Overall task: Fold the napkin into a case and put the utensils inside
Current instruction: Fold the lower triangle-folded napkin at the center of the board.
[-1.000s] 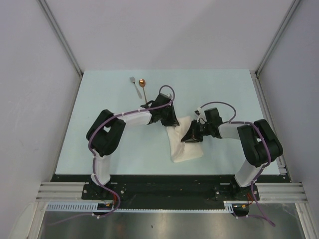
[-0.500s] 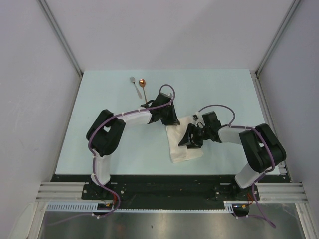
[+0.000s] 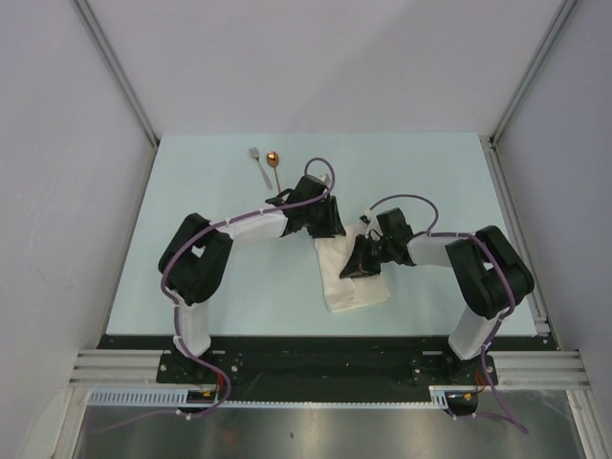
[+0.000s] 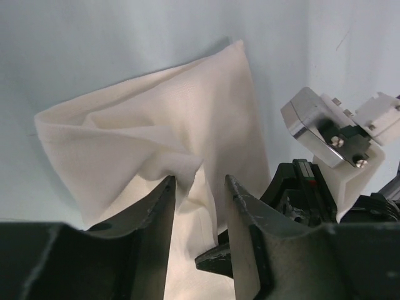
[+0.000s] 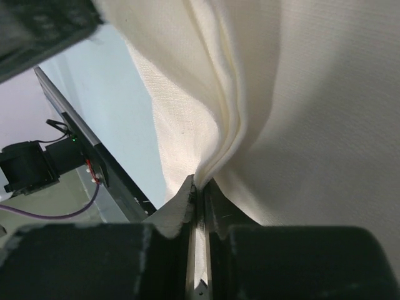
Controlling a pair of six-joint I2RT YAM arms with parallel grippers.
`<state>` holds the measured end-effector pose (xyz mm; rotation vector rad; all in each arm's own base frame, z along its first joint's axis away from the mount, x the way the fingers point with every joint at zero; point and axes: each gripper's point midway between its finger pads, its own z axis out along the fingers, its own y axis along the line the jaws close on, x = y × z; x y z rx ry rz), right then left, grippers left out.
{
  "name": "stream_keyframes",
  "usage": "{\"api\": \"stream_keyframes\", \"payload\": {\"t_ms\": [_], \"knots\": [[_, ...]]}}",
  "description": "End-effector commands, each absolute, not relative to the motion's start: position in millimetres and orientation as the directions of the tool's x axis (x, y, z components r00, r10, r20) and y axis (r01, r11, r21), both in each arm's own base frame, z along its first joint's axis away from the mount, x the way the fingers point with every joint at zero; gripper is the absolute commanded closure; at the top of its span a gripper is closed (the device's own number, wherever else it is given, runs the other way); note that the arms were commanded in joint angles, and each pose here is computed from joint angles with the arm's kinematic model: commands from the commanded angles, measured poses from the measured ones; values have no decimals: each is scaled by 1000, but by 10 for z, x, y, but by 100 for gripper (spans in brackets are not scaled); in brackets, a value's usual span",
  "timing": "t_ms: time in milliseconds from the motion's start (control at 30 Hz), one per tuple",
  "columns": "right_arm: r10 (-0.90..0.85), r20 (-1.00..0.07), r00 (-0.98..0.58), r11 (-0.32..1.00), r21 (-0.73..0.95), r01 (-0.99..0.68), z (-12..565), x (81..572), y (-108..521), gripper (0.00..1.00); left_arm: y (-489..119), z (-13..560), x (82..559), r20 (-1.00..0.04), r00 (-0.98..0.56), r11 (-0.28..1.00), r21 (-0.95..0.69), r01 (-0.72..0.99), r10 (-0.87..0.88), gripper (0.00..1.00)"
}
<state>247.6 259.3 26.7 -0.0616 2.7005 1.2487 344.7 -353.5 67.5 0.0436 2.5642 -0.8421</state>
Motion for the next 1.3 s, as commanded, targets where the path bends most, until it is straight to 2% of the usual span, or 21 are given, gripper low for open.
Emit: {"api": "stream_keyframes", "payload": {"t_ms": [0, 67, 233, 567, 733, 900, 1033, 1100, 1133, 1200, 1267], "knots": [[25, -200, -979, 611, 779, -144, 363, 2591, 2706, 96, -3464, 1175, 3515, -533, -839, 812, -534, 236, -107, 56], [26, -181, -983, 589, 798, -131, 383, 2583, 2750, 99, -3395, 1248, 3546, -559, -821, 822, -518, 237, -115, 56], [34, -174, -984, 571, 811, -124, 359, 2604, 2794, 100, -3280, 1207, 3555, -561, -821, 847, -483, 221, -105, 61], [49, -161, -986, 576, 811, -104, 287, 2625, 2742, 100, -3069, 1081, 3467, -558, -816, 875, -460, 151, -152, 83], [58, -158, -986, 578, 810, -95, 271, 2637, 2716, 96, -3223, 862, 3447, -496, -859, 859, -488, 154, -128, 89], [54, -162, -985, 591, 801, -99, 259, 2641, 2717, 89, -3428, 795, 3551, -459, -875, 827, -545, 142, -152, 91], [44, -163, -986, 639, 763, -98, 273, 2595, 2652, 76, -3483, 645, 3671, -446, -880, 837, -535, 118, -161, 91], [39, -203, -978, 680, 723, -122, 327, 2588, 2574, 71, -3511, 581, 3706, -437, -885, 839, -533, 113, -159, 91], [31, -183, -983, 710, 696, -107, 300, 2508, 2501, 66, -3506, 572, 3730, -441, -883, 839, -532, 113, -160, 91], [11, -234, -972, 753, 642, -146, 354, 2491, 2402, 60, -3505, 551, 3763, -448, -880, 840, -530, 119, -158, 91], [-12, -240, -971, 789, 594, -156, 369, 2404, 2321, 52, -3511, 530, 3765, -444, -883, 841, -527, 120, -153, 91]]}}
